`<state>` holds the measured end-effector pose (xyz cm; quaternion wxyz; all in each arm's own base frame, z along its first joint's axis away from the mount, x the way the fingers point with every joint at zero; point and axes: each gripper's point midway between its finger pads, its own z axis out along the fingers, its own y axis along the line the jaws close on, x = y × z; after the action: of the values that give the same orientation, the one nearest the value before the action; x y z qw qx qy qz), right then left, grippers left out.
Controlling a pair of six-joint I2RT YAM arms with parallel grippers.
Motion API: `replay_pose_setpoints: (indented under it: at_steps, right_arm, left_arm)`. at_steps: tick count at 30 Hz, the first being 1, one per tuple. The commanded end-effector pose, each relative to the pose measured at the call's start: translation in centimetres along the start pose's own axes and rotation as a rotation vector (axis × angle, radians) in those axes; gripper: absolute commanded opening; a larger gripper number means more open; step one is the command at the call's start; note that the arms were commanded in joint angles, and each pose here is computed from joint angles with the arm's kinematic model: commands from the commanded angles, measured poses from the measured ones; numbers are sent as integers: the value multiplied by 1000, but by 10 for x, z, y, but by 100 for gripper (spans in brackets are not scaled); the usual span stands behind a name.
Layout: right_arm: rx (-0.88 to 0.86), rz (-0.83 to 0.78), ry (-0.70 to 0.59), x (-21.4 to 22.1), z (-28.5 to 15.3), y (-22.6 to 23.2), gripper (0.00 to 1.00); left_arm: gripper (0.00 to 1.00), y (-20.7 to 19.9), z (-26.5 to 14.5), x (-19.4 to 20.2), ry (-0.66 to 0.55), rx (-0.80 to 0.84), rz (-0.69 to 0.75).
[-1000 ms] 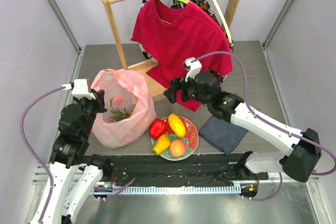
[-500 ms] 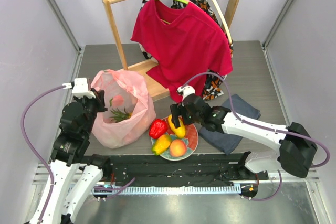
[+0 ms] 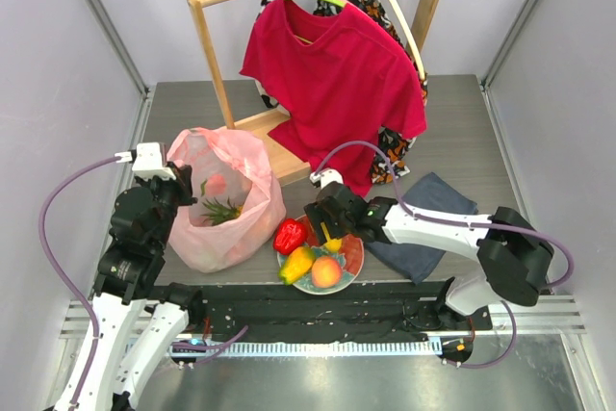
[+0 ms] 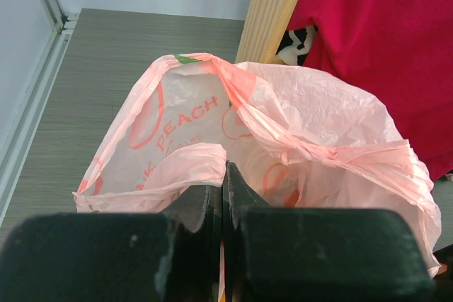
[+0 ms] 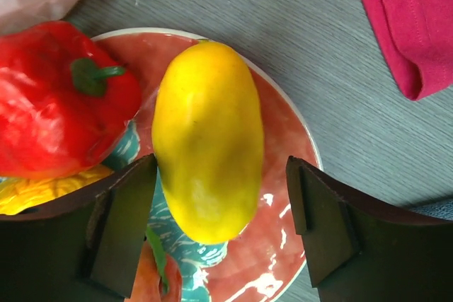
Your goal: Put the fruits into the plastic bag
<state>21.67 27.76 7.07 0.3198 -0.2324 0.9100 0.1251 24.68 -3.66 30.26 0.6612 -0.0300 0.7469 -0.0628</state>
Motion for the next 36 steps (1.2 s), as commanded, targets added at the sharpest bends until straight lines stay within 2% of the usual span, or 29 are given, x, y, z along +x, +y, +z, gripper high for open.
replay_pose_setpoints:
  at_steps: [1, 5, 9, 15, 16, 17, 19, 20, 25, 31, 36]
  right_arm:
    - [25, 5, -59, -25, 4, 3, 79]
    - [20, -5, -40, -22, 13, 7, 77]
    - [55, -13, -20, -17, 16, 0, 69]
    - [92, -8, -25, -17, 9, -8, 36]
    - [103, -8, -30, -18, 8, -10, 25]
    - [108, -6, -32, -18, 7, -11, 17]
    - [120, -4, -35, -19, 5, -14, 5]
    - [132, -5, -38, -20, 5, -16, 2]
    - [176, -16, -62, -31, -7, -24, 1]
    - [198, -2, -156, -65, -42, -45, 1]
    - [86, 17, -372, -129, -92, -28, 1]
  left_arm:
    - [0, -3, 1, -15, -41, 9, -14]
    - [0, -5, 2, -13, -31, 20, -13]
    - [0, -5, 2, -14, -33, 20, -12]
    - [0, -5, 1, -15, -37, 19, -13]
    - [0, -5, 1, -15, -37, 19, -13]
    - [0, -5, 0, -16, -42, 19, -14]
    - [0, -5, 0, -16, -44, 19, -14]
    - [0, -5, 0, -16, -43, 20, -14]
    - [0, -5, 0, -15, -42, 22, -14]
    - [0, -8, -1, -16, -45, 38, -24]
    - [0, -9, -5, -21, -65, 46, -36]
